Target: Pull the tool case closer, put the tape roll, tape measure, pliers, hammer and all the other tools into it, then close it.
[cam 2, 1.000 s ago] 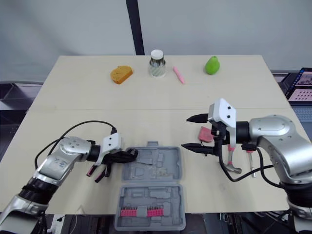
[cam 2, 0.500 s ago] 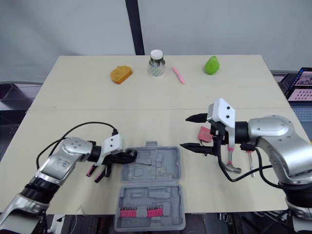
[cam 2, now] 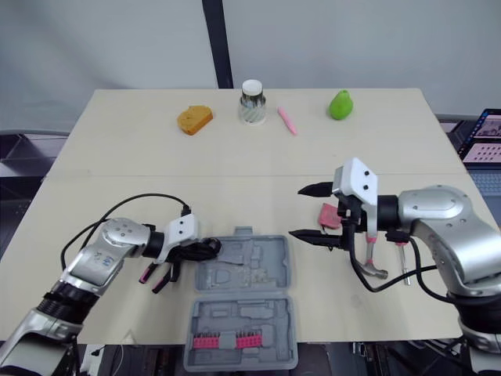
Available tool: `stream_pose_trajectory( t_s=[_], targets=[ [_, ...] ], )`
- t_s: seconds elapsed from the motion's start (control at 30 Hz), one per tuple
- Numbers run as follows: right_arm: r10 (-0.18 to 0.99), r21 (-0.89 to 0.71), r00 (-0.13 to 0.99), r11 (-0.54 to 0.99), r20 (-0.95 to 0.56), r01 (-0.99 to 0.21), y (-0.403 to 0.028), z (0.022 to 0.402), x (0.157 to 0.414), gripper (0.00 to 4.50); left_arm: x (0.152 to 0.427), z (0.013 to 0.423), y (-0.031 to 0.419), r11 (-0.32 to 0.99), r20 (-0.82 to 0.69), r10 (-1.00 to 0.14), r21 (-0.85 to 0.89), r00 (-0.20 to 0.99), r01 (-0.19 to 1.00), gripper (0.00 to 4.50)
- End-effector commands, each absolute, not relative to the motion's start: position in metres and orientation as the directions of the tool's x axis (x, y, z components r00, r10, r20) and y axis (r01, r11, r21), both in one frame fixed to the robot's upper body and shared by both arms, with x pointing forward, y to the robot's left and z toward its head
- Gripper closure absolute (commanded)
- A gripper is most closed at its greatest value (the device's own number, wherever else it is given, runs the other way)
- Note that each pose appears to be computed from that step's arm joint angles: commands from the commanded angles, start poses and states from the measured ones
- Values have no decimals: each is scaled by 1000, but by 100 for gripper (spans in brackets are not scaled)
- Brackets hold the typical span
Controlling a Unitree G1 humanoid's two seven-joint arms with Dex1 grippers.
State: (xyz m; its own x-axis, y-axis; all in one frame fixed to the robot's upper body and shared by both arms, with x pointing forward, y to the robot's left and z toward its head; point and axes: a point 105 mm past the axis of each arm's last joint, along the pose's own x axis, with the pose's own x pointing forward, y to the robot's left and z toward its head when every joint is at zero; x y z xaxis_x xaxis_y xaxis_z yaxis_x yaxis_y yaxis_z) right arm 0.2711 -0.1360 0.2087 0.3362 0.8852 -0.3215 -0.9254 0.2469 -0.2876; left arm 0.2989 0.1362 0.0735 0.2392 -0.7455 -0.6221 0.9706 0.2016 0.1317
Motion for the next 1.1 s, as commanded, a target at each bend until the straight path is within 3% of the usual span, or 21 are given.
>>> stream_pose_trajectory(
  t_s=[0.03,0.1,0.53,0.63,0.83,1.1],
  targets=[
    [898,-319,323,225,-297,-920,-131,216,267,0,301,82,135,189,-608,-754,161,248,969,351],
    [899,-320,322,224,-298,-921,-131,216,267,0,300,83,133,184,-604,-759,159,244,970,262],
    [902,-318,316,219,-295,-922,-132,217,266,0,292,104,134,197,-563,-789,148,246,969,262],
    [902,-318,320,225,-289,-921,-133,217,266,0,293,117,143,242,-533,-796,156,288,958,262],
    [906,-316,325,236,-271,-919,-134,219,268,0,307,137,150,411,-308,-848,130,431,902,262],
    [904,-324,323,228,-279,-918,-136,222,272,0,302,103,157,509,-220,-832,61,508,859,262]
  ],
)
